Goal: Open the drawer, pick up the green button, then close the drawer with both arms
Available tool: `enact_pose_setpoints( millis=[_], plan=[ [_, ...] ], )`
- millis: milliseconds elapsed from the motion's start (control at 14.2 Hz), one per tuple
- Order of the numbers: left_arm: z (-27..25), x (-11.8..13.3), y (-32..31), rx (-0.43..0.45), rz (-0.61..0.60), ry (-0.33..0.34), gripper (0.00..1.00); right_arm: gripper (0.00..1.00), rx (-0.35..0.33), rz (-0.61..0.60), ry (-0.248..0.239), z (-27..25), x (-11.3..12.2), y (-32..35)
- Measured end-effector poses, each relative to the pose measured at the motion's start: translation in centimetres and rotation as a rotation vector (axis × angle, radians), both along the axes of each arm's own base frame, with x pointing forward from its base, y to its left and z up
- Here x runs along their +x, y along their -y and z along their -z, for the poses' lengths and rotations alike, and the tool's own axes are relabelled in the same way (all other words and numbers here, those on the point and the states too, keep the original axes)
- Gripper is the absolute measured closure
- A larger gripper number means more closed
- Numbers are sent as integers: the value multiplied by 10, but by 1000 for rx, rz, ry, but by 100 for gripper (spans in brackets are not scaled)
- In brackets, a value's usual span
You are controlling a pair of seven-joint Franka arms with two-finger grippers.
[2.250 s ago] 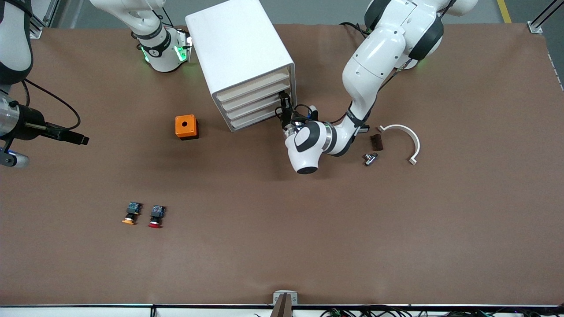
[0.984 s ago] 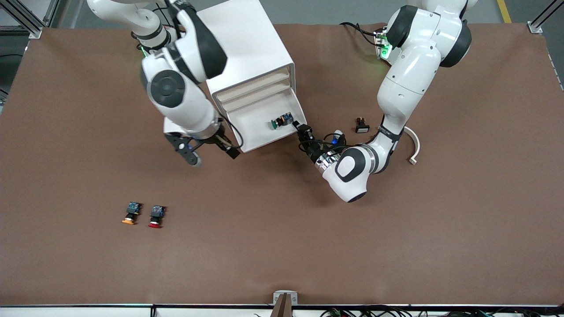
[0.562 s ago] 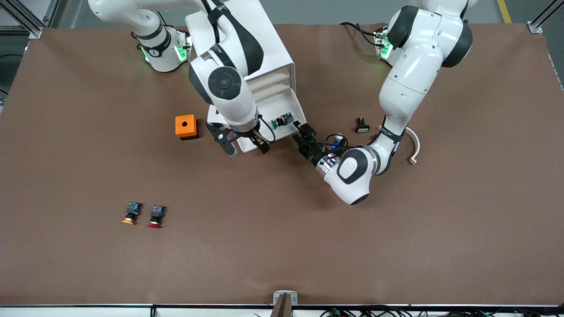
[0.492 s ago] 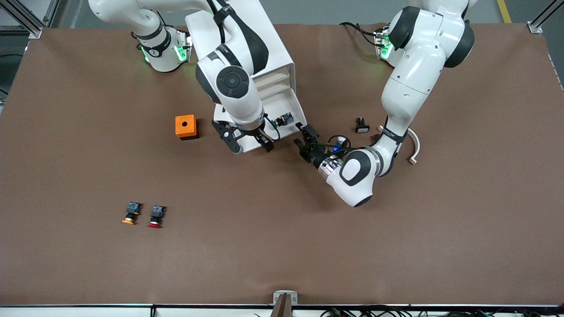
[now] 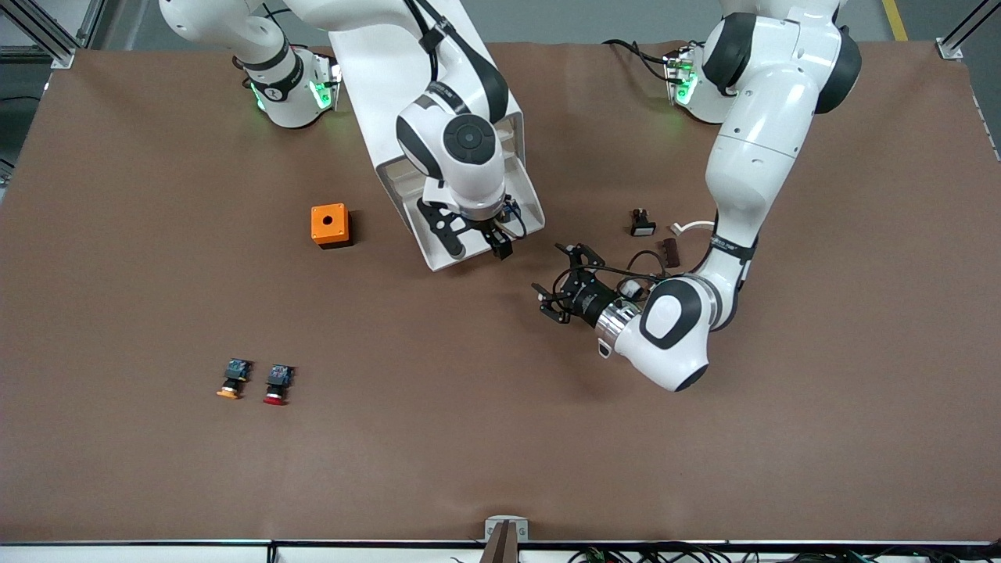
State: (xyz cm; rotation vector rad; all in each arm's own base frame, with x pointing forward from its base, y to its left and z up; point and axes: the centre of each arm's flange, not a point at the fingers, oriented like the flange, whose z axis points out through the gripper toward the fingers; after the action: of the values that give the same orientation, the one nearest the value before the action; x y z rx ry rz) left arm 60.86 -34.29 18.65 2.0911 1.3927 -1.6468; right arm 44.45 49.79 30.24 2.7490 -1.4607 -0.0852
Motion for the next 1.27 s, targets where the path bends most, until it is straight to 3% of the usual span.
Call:
enact_pose_setpoints(
  millis=[141, 422, 773, 1055, 1266],
  plan=[
    [-18, 9, 1, -20, 78, 172, 0, 0, -6, 0, -2, 4, -8, -7],
    [-54, 31, 3, 18, 169, 486, 0, 0, -17, 14, -6, 10, -22, -18],
    [-103, 51, 9, 152, 290, 816, 0, 0, -39, 31, -15, 25, -43, -34],
    [-139, 46, 24, 233, 409, 951, 0, 6, -37, 33, -12, 24, -50, -39],
    [-154, 44, 27, 268, 458, 995, 0, 19, -41, 27, -14, 27, -54, -42]
  ],
)
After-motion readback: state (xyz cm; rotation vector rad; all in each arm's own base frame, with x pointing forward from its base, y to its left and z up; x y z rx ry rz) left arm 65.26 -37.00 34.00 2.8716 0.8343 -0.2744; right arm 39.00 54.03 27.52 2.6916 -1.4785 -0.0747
